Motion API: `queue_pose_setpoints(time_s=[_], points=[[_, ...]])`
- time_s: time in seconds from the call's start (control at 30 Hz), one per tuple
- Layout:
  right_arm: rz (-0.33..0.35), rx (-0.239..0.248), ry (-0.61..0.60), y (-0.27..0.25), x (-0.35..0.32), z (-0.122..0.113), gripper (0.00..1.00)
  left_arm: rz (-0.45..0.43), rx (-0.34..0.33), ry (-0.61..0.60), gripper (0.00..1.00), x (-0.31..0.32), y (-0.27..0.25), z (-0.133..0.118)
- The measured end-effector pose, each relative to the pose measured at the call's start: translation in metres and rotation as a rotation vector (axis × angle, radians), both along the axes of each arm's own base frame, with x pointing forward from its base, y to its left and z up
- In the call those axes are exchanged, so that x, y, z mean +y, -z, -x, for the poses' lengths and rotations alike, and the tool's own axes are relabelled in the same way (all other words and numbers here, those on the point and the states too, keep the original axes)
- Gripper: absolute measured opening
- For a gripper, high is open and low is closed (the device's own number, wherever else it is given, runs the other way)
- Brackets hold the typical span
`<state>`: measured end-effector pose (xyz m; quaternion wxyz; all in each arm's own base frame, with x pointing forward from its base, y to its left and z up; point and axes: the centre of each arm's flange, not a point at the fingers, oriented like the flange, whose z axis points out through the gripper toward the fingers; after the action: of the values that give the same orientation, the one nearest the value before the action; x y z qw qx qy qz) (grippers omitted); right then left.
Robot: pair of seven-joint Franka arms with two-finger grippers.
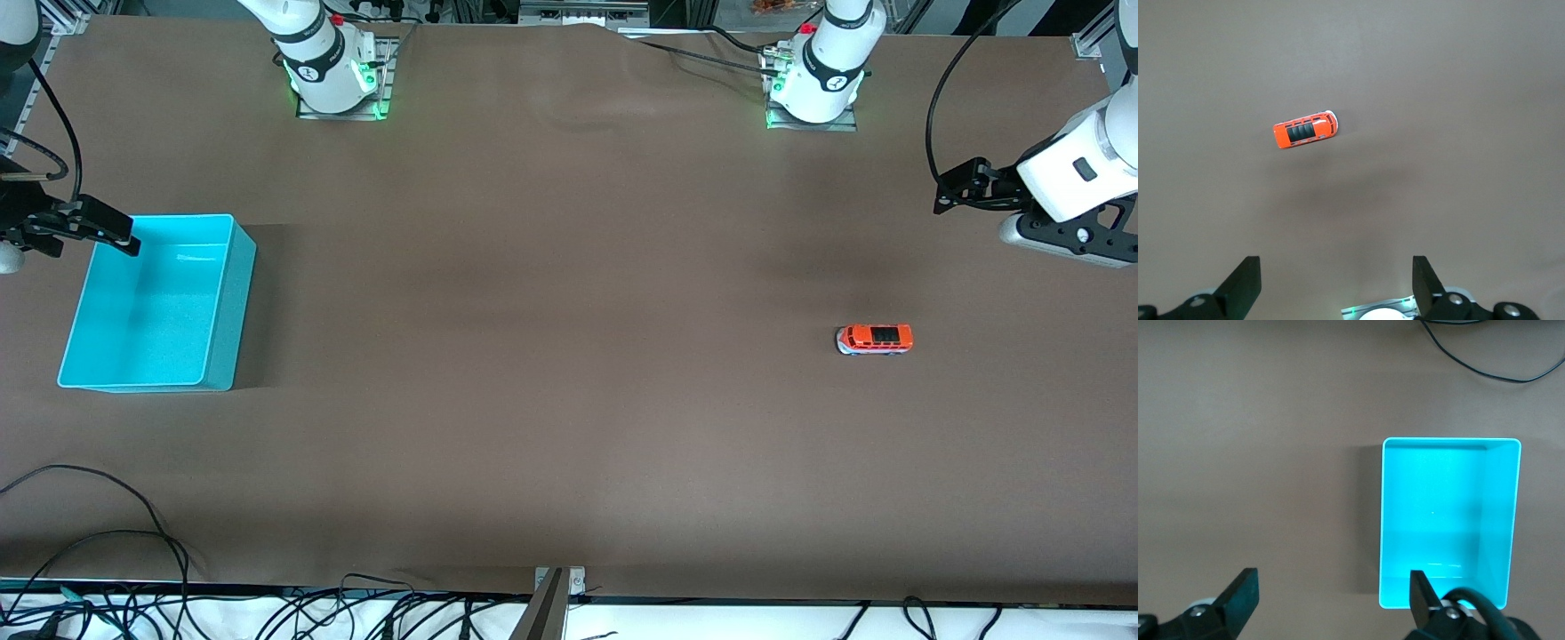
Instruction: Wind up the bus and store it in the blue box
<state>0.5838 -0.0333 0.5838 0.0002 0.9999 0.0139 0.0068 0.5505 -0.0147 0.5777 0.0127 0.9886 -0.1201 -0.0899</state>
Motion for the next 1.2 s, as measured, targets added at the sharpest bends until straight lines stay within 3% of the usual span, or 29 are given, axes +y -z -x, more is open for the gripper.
queue_pose_setpoints(time_s=[0.4,0.7,0.83,1.0,1.2], points=[[0.0,0.0,0.0,0.0,0.0,0.0,1.0,0.053,0.002,0.272,1.0,0.008,0.011,-0.008],[0.0,0.0,0.0,0.0,0.0,0.0,1.0,0.106,-0.024,0.567,1.0,0.031,0.027,-0.023],[0.0,0.0,0.0,0.0,0.0,0.0,1.0,0.128,-0.041,0.718,1.0,0.045,0.05,-0.039],[0.0,0.0,0.0,0.0,0.0,0.0,1.0,0.14,-0.006,0.872,1.0,0.057,0.094,-0.056],[0.0,0.0,0.0,0.0,0.0,0.0,1.0,0.137,0.005,0.966,1.0,0.059,0.142,-0.073]])
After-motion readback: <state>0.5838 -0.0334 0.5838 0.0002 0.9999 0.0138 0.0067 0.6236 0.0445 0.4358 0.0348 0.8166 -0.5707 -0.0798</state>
